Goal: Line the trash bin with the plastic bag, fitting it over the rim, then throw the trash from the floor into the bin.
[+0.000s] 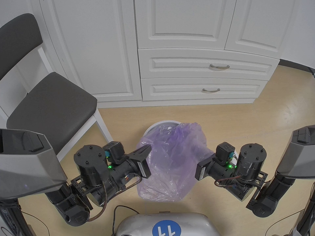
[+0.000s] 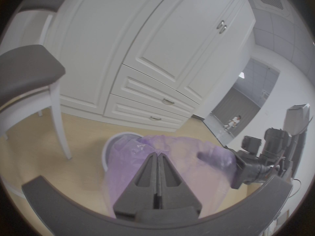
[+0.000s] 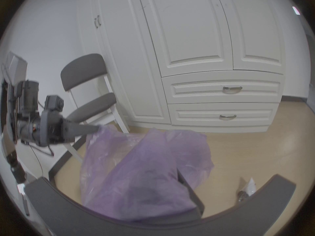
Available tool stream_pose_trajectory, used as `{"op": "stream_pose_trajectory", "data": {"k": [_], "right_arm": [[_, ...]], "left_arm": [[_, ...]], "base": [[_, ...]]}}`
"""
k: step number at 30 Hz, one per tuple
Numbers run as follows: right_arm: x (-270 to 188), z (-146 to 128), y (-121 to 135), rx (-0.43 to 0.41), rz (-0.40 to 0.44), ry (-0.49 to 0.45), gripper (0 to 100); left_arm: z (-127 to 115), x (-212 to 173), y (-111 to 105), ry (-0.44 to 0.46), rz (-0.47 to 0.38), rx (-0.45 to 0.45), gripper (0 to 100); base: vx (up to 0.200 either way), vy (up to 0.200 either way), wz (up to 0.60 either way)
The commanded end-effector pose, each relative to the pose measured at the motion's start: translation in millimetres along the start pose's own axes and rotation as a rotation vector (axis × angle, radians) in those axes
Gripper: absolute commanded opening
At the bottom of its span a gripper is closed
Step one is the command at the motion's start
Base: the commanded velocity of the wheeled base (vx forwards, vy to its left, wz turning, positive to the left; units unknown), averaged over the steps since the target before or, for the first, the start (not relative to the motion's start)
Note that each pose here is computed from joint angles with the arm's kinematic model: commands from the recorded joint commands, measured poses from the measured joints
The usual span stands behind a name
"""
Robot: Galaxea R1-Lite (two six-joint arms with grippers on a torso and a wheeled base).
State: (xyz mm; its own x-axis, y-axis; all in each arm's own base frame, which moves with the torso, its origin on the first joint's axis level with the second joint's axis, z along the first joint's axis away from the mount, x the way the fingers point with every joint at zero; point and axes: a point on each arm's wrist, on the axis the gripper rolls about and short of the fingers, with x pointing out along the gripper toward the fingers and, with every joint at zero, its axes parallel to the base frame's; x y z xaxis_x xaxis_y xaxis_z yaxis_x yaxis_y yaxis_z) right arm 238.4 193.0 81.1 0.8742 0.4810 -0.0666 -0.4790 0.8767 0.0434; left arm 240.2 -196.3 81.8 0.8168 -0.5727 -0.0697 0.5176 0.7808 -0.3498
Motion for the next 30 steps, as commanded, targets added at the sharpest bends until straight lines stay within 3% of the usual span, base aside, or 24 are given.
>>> {"op": "stream_pose_trajectory", "data": {"k": [1, 7, 15, 16, 22, 30], "right_arm": [[11.8, 6.4, 14.3, 0.083, 0.041, -0.059, 0], [32.8, 3.5, 21.1, 0.214, 0.052, -0.086, 0], [51.2, -13.8, 16.4, 0.251, 0.011, -0.002, 0], [53.5, -16.8, 12.2, 0.252, -0.003, 0.004, 0], [61.3, -24.9, 6.4, 0.251, -0.023, 0.014, 0], [65.2, -22.4, 8.3, 0.268, -0.02, -0.003, 0]], "left_arm": [[-16.6, 1.7, -19.2, 0.06, -0.089, 0.006, 0], [-36.5, 3.8, -25.5, 0.122, -0.106, 0.013, 0], [-35.9, 0.2, -23.9, 0.128, -0.1, 0.01, 0], [-34.9, -0.8, -23.1, 0.127, -0.097, 0.01, 100], [-28.2, -5.7, -23.3, 0.115, -0.102, 0.006, 100], [-39.4, -8.7, -25.6, 0.16, -0.11, 0.013, 100]], "base": [[0.0, 0.0, 0.0], [0.0, 0.0, 0.0], [0.0, 0.0, 0.0], [0.0, 0.0, 0.0], [0.0, 0.0, 0.0], [0.0, 0.0, 0.0]]}}
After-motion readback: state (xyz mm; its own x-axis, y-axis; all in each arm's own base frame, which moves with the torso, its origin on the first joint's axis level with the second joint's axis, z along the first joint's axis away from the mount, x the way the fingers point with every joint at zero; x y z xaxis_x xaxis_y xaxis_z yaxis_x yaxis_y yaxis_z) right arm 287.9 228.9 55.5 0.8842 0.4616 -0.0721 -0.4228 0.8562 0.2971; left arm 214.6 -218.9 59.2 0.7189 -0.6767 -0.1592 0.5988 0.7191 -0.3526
